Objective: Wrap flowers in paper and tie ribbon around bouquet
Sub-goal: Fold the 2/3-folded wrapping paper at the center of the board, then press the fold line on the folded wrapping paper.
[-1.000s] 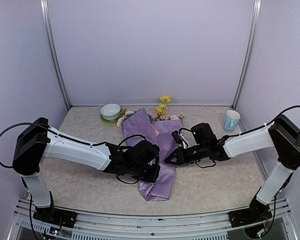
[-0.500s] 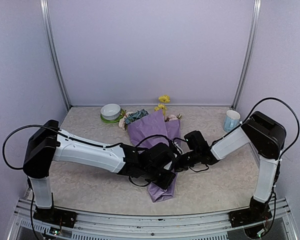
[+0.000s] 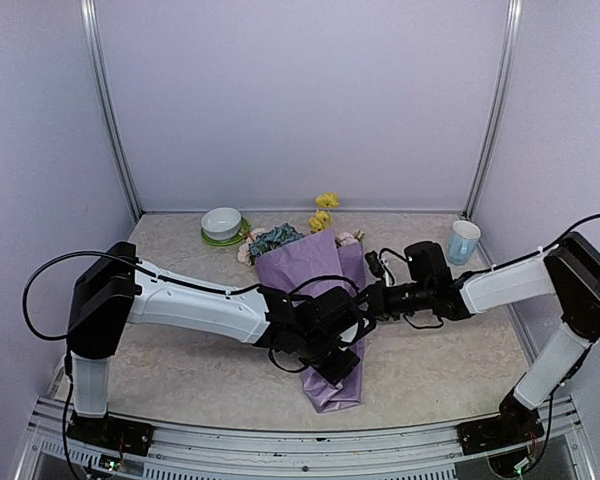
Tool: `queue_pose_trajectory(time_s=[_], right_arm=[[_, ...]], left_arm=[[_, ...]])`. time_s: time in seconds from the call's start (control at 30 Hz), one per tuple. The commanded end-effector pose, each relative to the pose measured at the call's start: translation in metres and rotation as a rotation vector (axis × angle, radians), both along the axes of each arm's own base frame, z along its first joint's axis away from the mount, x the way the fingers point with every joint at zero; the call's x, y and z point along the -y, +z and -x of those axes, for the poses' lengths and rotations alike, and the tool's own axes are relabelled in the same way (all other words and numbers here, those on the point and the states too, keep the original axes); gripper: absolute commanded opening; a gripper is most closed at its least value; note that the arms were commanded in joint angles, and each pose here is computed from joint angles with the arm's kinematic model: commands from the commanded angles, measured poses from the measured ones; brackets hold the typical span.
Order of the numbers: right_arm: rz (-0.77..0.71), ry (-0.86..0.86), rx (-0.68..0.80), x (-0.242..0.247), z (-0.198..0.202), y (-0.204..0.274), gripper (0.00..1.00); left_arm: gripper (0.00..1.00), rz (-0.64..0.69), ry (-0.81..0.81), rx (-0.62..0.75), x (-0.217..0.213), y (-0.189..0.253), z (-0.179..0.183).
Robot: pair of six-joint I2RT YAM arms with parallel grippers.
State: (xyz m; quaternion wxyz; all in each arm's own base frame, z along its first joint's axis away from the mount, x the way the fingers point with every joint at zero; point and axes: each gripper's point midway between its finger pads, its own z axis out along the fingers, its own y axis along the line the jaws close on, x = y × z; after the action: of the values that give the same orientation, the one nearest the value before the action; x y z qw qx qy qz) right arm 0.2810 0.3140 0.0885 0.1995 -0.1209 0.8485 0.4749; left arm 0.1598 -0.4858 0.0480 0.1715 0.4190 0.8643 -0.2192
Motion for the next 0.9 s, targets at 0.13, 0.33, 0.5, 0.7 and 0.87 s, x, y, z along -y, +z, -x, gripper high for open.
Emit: queue_pose_trajectory(time_s=[0.13,0.33,0.5,0.7,0.87], right_arm=[[0.053,-0.079,0.324,0.02,-0.04,0.1,0.48],[0.046,-0.01,0.339,0.0,-0.056,0.109,1.0],[0.03,0.052,0.297,-0.019,-0.056,0.096,1.0],[0.026,0.089,0.224,-0.03,-0.058,0.069,0.8],[-0.034,0.166,0.21,-0.04,-0.054,0.066,0.02]], left_arm=[[0.0,-0.069,-0.042,-0.061,-0.01,-0.021,0.012],[0.0,-0.074,-0.044,-0.062,-0.009,-0.022,0.012],[0.0,-0.074,-0.043,-0.063,-0.009,-0.022,0.012],[0.0,-0.074,-0.046,-0.063,-0.009,-0.022,0.012],[0.0,-0.073,-0.05,-0.064,-0.009,-0.022,0.013]])
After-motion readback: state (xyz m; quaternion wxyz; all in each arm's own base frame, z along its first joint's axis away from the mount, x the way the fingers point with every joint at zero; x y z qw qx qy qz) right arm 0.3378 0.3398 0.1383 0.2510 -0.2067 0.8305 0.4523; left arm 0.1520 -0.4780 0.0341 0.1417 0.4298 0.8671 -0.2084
